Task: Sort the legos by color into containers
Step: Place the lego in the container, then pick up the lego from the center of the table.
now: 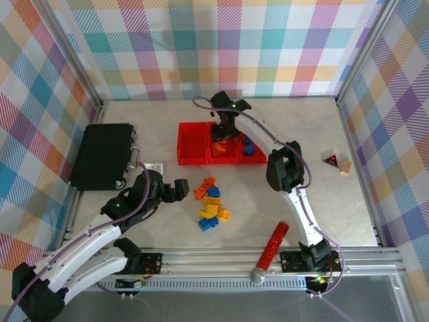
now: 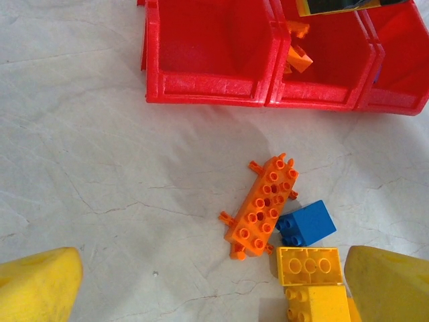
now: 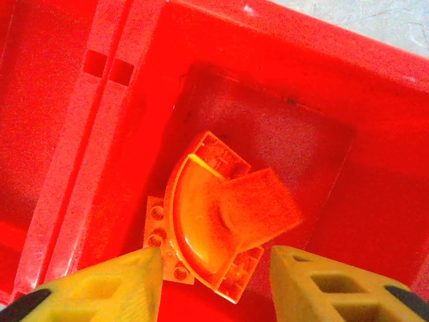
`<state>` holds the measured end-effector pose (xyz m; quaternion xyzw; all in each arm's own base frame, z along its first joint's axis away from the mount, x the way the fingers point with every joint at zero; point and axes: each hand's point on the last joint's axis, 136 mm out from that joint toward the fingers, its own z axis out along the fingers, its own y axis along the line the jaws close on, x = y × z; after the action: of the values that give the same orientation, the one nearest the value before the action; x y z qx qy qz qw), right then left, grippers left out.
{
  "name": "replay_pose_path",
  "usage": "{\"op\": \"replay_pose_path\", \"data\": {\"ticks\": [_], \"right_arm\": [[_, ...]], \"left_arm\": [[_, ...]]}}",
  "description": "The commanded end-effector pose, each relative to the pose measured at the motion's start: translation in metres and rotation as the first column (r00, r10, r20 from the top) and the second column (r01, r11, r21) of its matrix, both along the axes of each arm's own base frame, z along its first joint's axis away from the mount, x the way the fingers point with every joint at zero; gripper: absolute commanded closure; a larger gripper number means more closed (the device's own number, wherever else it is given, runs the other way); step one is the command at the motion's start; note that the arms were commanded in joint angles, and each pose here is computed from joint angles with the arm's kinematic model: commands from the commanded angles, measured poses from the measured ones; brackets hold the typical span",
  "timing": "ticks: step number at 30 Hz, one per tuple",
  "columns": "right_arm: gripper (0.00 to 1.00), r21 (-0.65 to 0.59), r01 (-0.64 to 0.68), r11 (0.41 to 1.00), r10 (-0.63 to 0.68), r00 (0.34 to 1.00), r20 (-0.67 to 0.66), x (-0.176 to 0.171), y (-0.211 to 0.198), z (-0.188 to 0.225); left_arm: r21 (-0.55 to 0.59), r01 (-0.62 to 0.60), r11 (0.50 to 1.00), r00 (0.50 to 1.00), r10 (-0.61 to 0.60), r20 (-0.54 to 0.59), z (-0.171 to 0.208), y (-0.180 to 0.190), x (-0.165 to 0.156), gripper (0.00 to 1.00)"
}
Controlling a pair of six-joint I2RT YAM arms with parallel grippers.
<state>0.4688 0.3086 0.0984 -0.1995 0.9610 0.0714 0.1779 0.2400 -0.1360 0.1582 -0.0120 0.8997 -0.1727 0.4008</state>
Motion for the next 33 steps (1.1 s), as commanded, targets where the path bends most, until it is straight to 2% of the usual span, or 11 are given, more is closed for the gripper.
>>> {"op": "replay_pose_path", "data": {"ticks": [1,12,22,27,33], "right_arm": [[0.51,-0.009,0.004,1.000,-0.004,1.000,0.020,0.004,-0.006,0.010],[0.47,0.073,-0.005,0.997,0.001,0.998,0.062,-0.010,-0.005,0.066],[0.47,0.211,-0.013,0.977,-0.014,0.992,0.126,-0.053,-0.017,0.118],[0.46,0.274,0.014,0.962,-0.059,0.986,0.155,-0.086,-0.036,0.120],[0.42,0.274,0.078,0.959,-0.114,0.987,0.116,-0.121,-0.063,0.096]], "left_arm": [[0.030,-0.015,0.999,1.000,0.015,-0.012,-0.004,0.008,-0.003,0.00],[0.018,-0.010,1.000,1.000,0.010,-0.023,-0.003,0.006,-0.005,0.00],[0.048,0.035,0.998,0.997,-0.032,-0.070,-0.013,-0.006,-0.004,0.00],[0.081,0.073,0.994,0.993,-0.065,-0.099,-0.021,-0.017,-0.001,0.00],[0.106,0.137,0.985,0.980,-0.120,-0.157,-0.033,-0.036,0.005,0.00]]}}
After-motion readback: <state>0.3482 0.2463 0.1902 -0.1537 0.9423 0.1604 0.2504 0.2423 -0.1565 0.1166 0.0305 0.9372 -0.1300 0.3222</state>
